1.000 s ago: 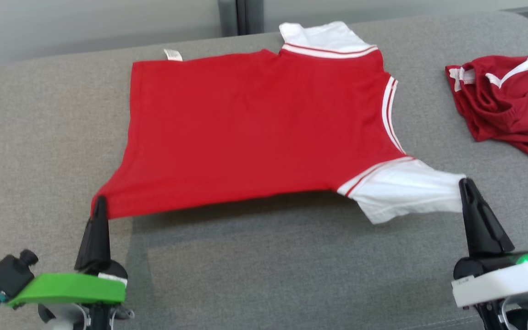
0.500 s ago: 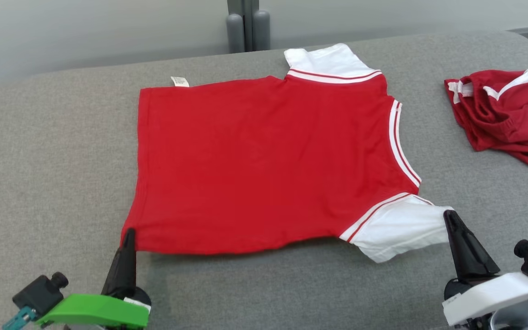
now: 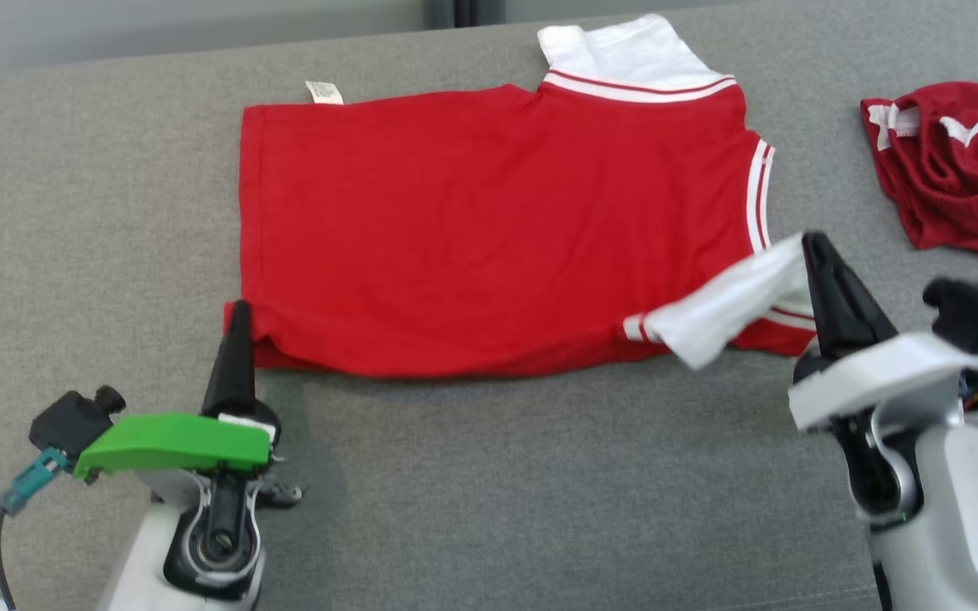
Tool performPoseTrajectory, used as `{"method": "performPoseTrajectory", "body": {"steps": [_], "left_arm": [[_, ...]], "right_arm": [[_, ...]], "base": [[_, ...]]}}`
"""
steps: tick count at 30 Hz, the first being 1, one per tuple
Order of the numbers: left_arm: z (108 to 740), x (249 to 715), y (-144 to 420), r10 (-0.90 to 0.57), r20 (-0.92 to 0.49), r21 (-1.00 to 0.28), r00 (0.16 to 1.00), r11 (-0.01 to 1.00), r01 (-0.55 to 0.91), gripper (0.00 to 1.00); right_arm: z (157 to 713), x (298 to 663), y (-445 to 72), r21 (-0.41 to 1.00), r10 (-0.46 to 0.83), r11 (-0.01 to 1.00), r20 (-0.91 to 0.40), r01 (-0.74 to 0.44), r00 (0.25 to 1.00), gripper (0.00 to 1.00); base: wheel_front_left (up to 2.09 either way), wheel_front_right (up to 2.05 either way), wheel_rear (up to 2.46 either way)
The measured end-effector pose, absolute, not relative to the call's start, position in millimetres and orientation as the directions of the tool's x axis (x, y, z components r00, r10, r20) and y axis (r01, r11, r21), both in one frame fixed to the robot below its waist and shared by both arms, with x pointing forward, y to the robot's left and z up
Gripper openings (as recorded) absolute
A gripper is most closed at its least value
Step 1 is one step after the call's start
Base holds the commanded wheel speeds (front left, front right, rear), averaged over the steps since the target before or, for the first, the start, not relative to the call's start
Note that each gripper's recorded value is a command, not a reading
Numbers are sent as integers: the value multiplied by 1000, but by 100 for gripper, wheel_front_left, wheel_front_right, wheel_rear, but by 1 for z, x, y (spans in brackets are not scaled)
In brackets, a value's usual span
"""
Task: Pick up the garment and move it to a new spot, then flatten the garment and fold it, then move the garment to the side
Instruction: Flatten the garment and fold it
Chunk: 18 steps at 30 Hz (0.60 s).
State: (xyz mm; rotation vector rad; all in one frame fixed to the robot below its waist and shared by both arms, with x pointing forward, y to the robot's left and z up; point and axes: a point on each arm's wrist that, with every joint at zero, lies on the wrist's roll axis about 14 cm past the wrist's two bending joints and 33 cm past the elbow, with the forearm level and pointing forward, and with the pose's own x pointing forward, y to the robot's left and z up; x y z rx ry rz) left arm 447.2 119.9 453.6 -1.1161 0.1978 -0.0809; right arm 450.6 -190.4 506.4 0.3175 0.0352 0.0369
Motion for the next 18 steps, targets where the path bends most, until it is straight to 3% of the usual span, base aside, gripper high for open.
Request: {"method": "performPoseTrajectory", "body": {"steps": [18], "left_arm": [[414, 489, 125, -100, -219, -862, 971, 487, -144, 0]], "right_arm": [[470, 547, -171, 248, 76, 968, -131, -42, 988, 0]], "base": [[0, 0, 0]]}}
